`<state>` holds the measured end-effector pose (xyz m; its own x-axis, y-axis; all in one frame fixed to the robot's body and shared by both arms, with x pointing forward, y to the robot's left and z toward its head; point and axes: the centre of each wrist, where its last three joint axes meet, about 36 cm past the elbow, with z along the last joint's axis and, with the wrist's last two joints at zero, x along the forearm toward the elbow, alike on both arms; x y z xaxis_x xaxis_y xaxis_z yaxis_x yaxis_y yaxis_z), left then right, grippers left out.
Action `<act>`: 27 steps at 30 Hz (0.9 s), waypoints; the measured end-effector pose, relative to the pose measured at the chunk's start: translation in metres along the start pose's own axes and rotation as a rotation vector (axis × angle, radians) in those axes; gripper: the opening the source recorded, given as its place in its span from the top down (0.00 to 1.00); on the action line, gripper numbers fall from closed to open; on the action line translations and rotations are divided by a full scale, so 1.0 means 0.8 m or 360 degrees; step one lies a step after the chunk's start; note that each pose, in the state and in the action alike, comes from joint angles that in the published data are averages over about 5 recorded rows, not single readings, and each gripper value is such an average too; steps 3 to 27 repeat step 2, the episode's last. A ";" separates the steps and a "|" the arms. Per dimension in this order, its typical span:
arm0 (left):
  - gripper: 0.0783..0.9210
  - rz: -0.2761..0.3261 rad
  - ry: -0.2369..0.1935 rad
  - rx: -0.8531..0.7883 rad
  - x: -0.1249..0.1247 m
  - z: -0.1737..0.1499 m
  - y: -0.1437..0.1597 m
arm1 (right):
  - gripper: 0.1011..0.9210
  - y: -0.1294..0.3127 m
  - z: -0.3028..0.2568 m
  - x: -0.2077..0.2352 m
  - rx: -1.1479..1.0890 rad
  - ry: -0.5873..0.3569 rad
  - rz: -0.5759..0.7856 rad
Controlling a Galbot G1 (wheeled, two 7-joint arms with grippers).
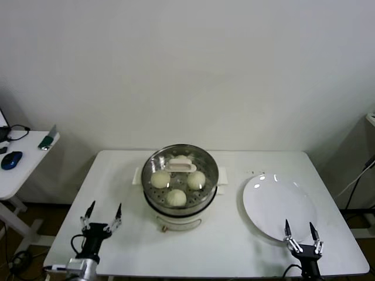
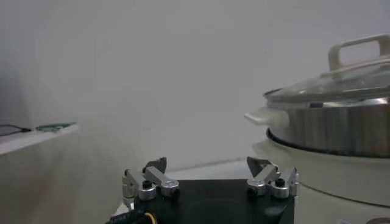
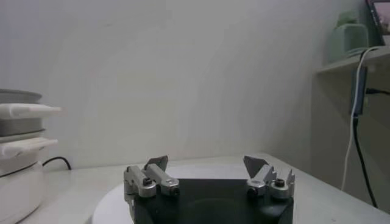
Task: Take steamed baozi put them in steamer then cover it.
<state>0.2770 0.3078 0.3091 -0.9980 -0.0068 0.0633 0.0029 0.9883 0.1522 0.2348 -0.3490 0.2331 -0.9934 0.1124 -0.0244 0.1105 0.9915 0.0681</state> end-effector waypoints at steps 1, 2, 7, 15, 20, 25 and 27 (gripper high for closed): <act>0.12 -0.0001 -0.0001 0.0005 0.000 0.001 0.000 | 0.12 0.000 0.000 0.000 -0.0001 0.0001 0.0000; 0.12 -0.0002 -0.0001 0.0010 0.001 0.002 0.000 | 0.12 0.000 0.000 0.000 -0.0001 0.0001 0.0001; 0.12 -0.0002 -0.0001 0.0010 0.001 0.002 0.000 | 0.12 0.000 0.000 0.000 -0.0001 0.0001 0.0001; 0.12 -0.0002 -0.0001 0.0010 0.001 0.002 0.000 | 0.12 0.000 0.000 0.000 -0.0001 0.0001 0.0001; 0.12 -0.0002 -0.0001 0.0010 0.001 0.002 0.000 | 0.12 0.000 0.000 0.000 -0.0001 0.0001 0.0001; 0.12 -0.0002 -0.0001 0.0010 0.001 0.002 0.000 | 0.12 0.000 0.000 0.000 -0.0001 0.0001 0.0001; 0.12 -0.0002 -0.0001 0.0010 0.001 0.002 0.000 | 0.12 0.000 0.000 0.000 -0.0001 0.0001 0.0001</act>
